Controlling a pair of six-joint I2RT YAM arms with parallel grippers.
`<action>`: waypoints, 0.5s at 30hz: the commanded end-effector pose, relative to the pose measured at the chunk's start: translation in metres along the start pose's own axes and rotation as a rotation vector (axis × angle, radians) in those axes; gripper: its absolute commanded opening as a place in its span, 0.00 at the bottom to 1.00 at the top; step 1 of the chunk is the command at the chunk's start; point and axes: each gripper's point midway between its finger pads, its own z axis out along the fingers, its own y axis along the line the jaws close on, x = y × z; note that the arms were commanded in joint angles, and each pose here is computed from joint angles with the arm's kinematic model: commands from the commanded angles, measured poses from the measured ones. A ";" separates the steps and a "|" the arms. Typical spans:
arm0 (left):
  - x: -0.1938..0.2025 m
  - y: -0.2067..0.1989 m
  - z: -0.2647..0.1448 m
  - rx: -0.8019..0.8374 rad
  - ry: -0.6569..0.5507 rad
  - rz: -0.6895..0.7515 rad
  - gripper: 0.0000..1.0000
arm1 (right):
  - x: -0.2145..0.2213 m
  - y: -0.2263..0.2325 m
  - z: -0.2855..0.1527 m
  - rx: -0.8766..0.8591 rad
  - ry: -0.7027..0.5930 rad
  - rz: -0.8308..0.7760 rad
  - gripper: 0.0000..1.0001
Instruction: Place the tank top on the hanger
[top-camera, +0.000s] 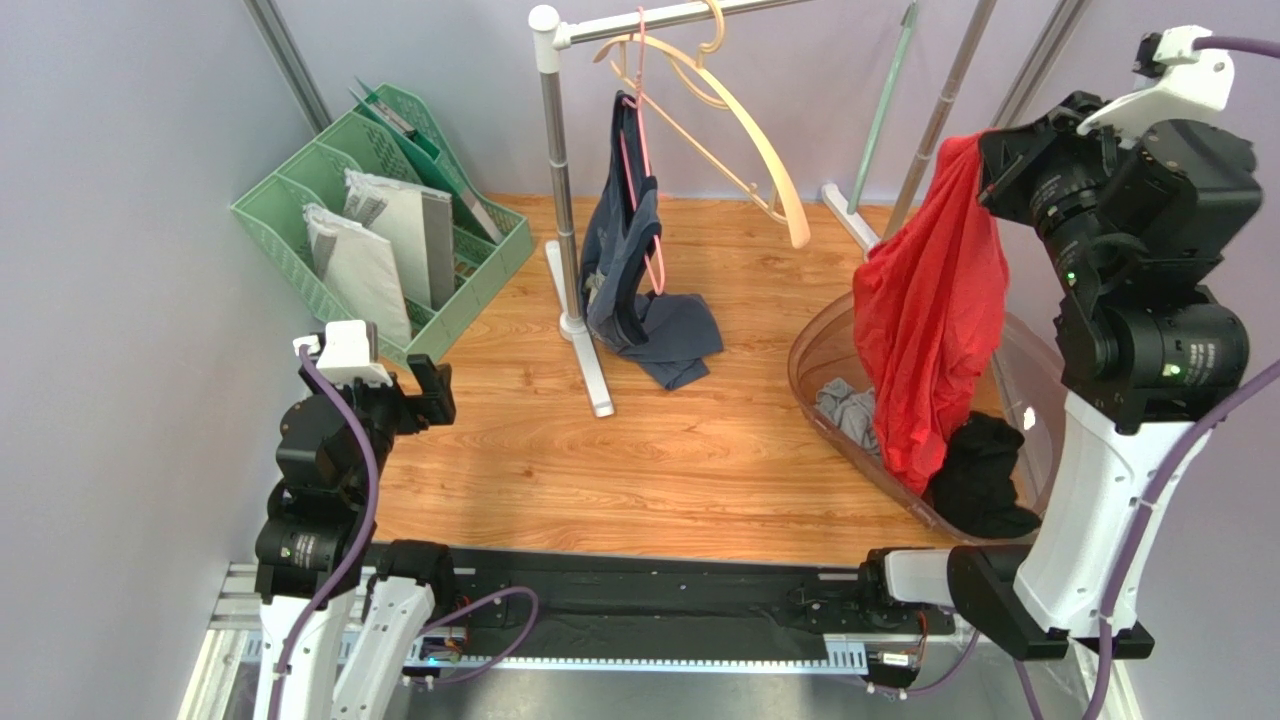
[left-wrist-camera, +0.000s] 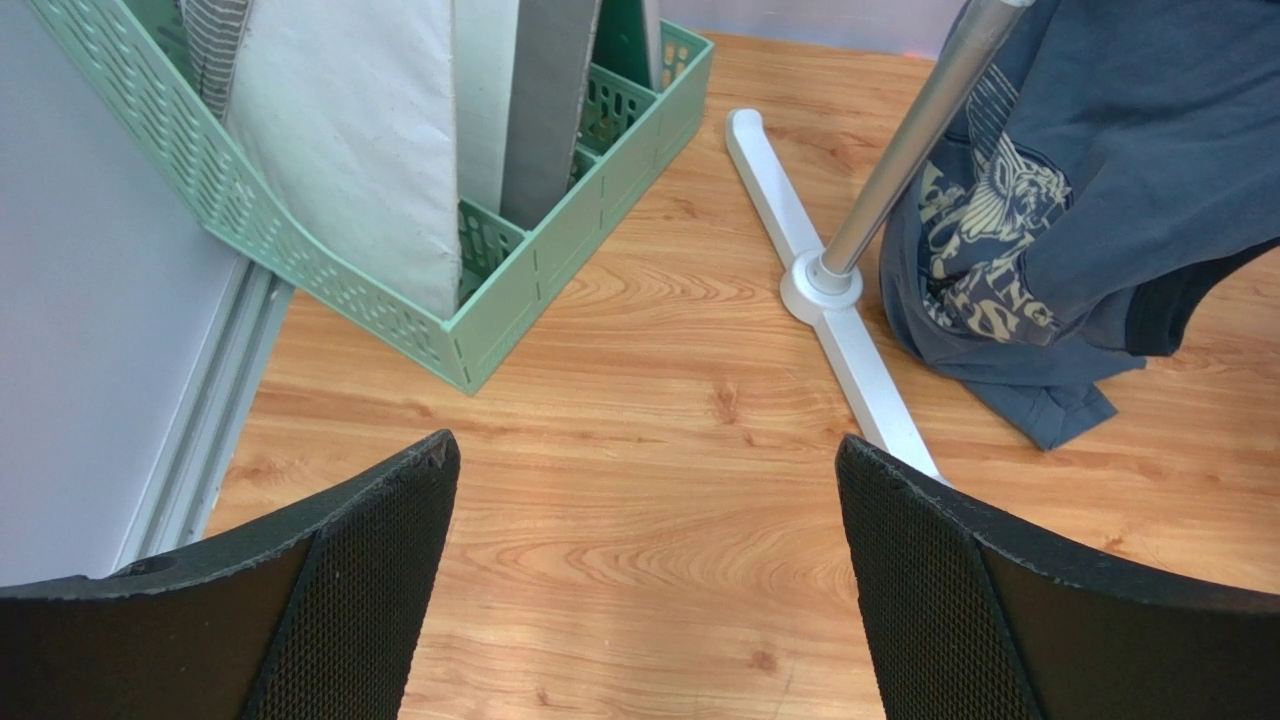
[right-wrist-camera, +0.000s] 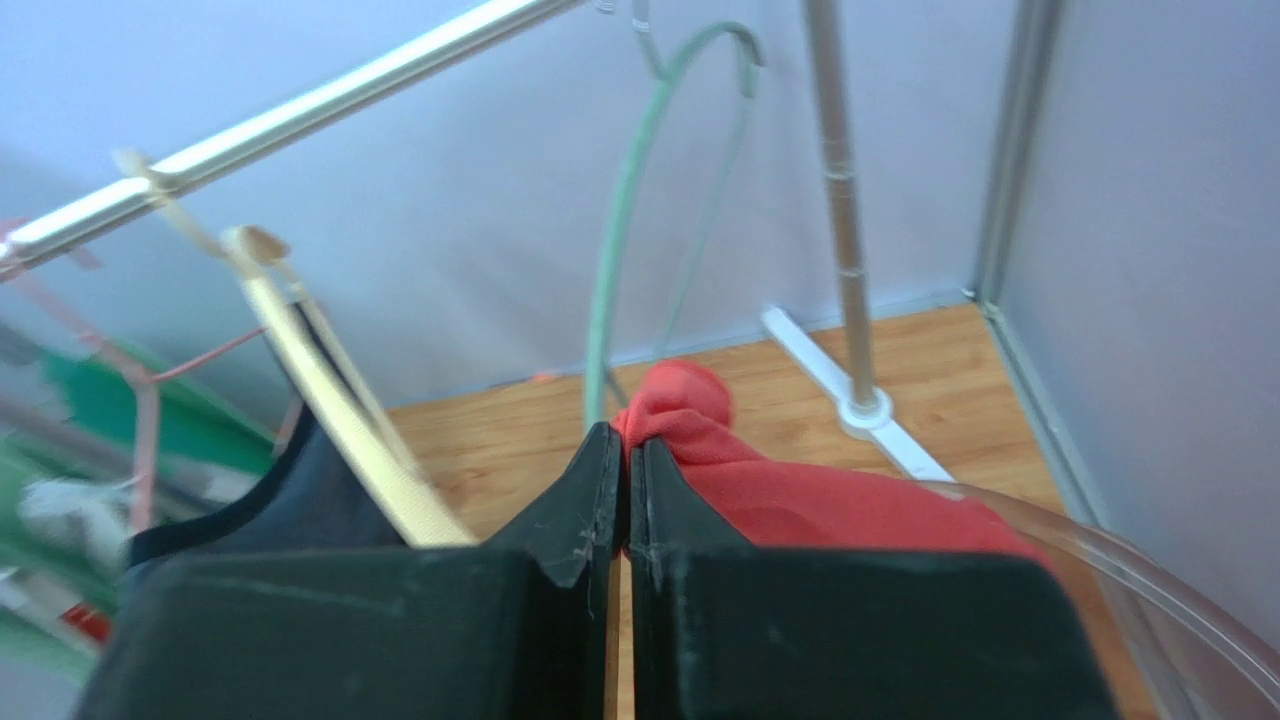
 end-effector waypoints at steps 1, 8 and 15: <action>-0.004 -0.003 0.004 0.018 -0.016 0.007 0.99 | -0.087 0.067 -0.060 -0.347 -0.280 0.033 0.00; -0.005 -0.002 0.003 0.013 -0.022 0.008 0.99 | -0.124 0.115 -0.110 -0.641 -0.406 0.087 0.00; -0.006 -0.004 0.003 0.021 -0.025 0.008 0.99 | -0.129 0.159 -0.162 -0.985 -0.421 0.051 0.00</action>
